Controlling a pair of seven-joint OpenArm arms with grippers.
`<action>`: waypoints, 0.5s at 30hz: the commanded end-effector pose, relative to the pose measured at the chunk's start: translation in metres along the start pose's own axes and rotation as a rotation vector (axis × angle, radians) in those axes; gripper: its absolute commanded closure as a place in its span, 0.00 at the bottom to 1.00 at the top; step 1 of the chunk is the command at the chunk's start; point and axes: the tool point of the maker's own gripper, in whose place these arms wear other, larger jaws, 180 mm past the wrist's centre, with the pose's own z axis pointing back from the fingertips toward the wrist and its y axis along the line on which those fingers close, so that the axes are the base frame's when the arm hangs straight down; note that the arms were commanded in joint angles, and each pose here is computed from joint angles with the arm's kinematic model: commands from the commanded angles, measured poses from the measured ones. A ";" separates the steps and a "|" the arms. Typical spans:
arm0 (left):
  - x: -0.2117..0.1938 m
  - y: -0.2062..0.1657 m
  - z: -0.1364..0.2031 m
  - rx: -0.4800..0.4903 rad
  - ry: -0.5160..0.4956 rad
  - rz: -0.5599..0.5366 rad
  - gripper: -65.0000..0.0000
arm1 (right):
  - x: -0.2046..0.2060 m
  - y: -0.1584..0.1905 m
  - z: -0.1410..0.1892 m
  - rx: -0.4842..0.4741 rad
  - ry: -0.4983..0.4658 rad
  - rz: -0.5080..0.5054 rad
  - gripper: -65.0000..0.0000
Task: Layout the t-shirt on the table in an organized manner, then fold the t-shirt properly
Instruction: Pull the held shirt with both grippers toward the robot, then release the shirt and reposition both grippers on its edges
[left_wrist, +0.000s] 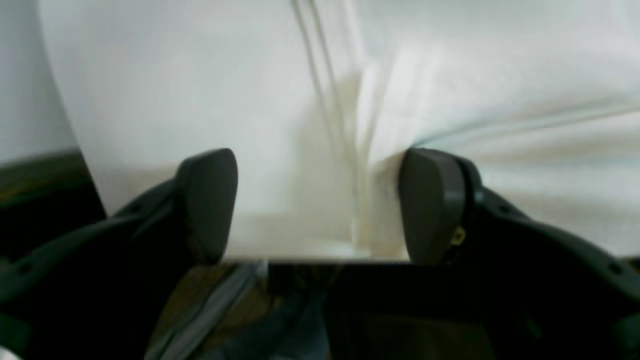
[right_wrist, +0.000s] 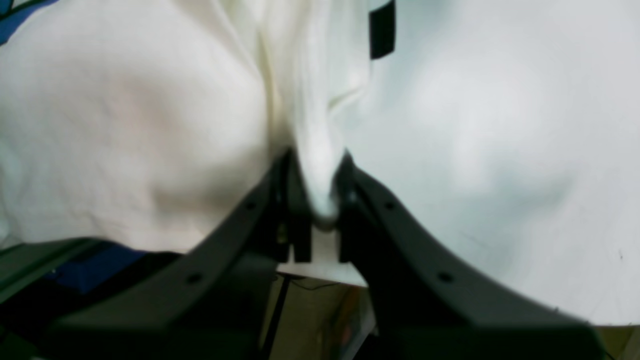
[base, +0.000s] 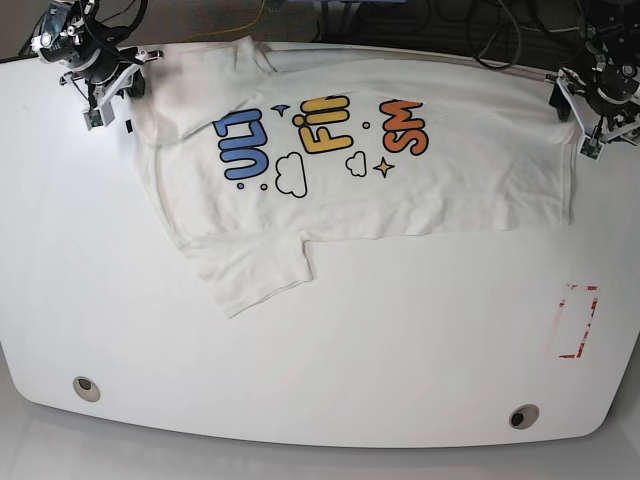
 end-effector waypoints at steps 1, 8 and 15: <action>0.003 0.007 0.004 0.024 -0.009 -0.010 0.27 | 0.008 -0.006 0.005 -0.022 -0.020 0.017 0.94; 0.008 0.004 0.004 0.005 -0.033 0.013 0.27 | 0.014 -0.007 0.004 -0.025 -0.034 0.019 0.94; 0.007 -0.001 0.005 -0.019 -0.049 0.030 0.40 | 0.015 -0.007 0.004 -0.023 -0.039 0.018 0.94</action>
